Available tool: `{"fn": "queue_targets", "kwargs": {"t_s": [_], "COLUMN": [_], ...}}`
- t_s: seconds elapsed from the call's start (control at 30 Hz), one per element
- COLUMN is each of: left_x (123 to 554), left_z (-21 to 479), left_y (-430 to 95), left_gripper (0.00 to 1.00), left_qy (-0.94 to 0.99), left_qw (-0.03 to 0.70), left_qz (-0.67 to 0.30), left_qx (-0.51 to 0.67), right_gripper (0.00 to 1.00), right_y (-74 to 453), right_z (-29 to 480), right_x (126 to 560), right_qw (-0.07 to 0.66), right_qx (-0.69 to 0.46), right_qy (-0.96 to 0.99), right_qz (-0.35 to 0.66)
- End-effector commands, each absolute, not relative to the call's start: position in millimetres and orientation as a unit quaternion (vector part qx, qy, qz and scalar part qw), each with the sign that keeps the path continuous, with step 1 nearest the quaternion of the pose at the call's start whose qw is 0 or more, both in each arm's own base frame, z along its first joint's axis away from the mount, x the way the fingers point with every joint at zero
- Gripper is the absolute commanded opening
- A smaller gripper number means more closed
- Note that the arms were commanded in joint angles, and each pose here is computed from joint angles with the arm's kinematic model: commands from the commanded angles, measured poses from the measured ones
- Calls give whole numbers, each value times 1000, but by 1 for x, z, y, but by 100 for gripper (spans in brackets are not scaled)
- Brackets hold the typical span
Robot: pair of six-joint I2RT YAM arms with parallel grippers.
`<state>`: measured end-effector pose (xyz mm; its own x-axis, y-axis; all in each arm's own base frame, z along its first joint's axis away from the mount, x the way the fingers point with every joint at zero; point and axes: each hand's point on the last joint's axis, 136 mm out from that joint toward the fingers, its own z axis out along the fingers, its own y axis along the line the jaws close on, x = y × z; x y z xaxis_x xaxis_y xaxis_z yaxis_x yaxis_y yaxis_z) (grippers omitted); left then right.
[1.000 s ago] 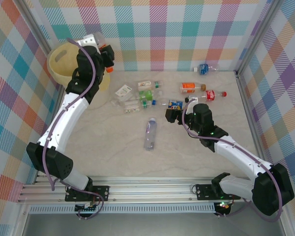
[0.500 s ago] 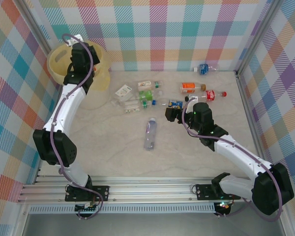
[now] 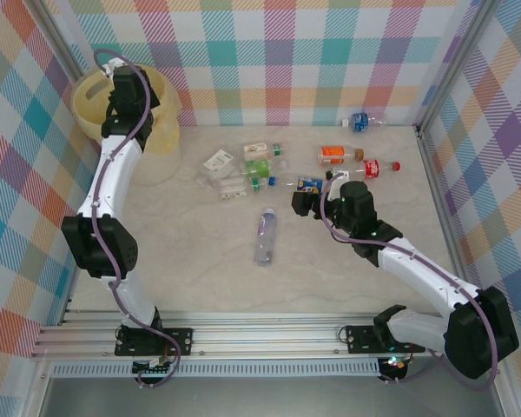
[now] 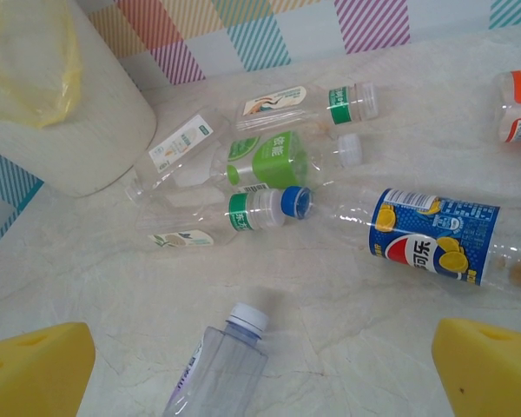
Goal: Put the plastic bottles in the bin
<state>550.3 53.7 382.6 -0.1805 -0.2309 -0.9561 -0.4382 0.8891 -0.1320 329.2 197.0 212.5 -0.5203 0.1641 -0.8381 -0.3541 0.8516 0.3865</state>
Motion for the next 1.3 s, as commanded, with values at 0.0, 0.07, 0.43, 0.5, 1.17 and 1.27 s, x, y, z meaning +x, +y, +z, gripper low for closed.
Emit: {"fn": "queue_targets", "kwargs": {"t_s": [0.0,0.07,0.43,0.5,1.17,1.27], "left_x": [553,554,555,555,531,523], "left_z": [316,304,294,299,396,410], "left_y": [67,68,57,52,-21,-38], "left_gripper": [46,47,81,86,100,100], "left_qy": [818,828,850,851,820,811], "left_qw": [516,499,473,476,556,565], "left_qz": [131,137,110,98,-98,-137], "left_qx": [-218,-216,-204,-200,-93,-70], "right_gripper": [100,100,100,100,100,100], "right_y": [199,199,200,200,200,201], "right_z": [228,227,223,222,215,215], "right_x": [333,333,335,335,337,337], "right_qw": [500,500,496,494,486,486], "right_qx": [-58,-59,-59,-58,-56,-57], "right_qy": [822,823,826,827,833,833], "right_qz": [267,265,262,262,258,258]}}
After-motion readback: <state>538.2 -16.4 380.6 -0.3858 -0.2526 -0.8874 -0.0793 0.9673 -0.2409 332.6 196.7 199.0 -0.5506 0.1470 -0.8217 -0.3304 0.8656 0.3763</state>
